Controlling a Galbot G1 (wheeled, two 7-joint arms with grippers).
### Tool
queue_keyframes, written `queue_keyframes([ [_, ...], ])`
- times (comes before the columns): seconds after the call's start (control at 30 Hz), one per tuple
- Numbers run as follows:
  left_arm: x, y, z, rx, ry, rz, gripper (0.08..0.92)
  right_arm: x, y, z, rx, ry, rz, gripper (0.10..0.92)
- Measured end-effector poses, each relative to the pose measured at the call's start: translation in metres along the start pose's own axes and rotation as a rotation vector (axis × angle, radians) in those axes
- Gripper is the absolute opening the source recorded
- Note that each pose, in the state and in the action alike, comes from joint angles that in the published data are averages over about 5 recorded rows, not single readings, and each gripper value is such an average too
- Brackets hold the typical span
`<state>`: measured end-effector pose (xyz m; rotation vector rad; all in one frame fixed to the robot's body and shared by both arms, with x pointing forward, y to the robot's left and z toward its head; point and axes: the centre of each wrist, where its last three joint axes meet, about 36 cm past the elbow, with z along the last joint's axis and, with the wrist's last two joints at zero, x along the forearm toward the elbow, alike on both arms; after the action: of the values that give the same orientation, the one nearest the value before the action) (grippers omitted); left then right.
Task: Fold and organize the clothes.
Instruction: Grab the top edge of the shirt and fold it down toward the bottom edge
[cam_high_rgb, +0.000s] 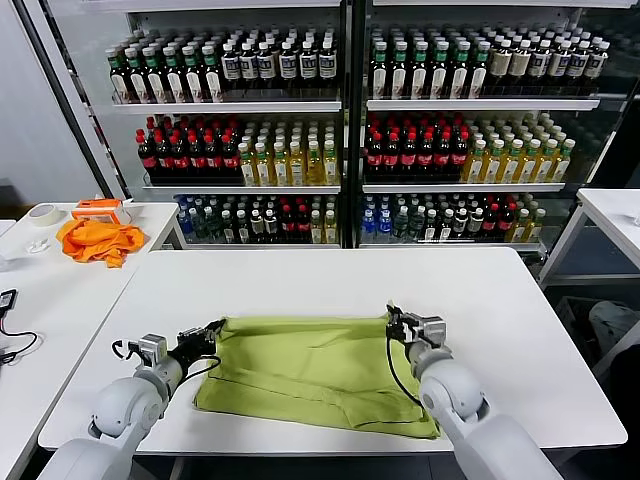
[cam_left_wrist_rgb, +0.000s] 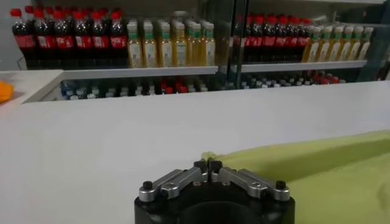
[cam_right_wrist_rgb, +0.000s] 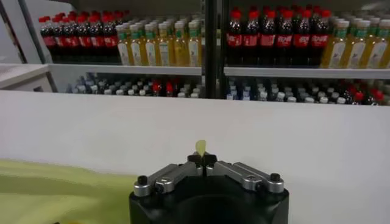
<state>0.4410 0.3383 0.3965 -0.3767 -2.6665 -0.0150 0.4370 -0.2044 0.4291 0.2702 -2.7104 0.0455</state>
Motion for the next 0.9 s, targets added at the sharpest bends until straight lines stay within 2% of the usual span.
queue_keyframes([
  [0.3, 0.021, -0.004, 0.01, 0.0, 0.001, 0.011, 0.081, 0.031, -0.001, 0.014, 0.009, 0.02, -0.002, 0.108],
  [0.9, 0.037, -0.012, 0.025, -0.013, 0.034, 0.031, 0.081, 0.055, -0.005, 0.027, 0.002, 0.055, -0.015, 0.108],
])
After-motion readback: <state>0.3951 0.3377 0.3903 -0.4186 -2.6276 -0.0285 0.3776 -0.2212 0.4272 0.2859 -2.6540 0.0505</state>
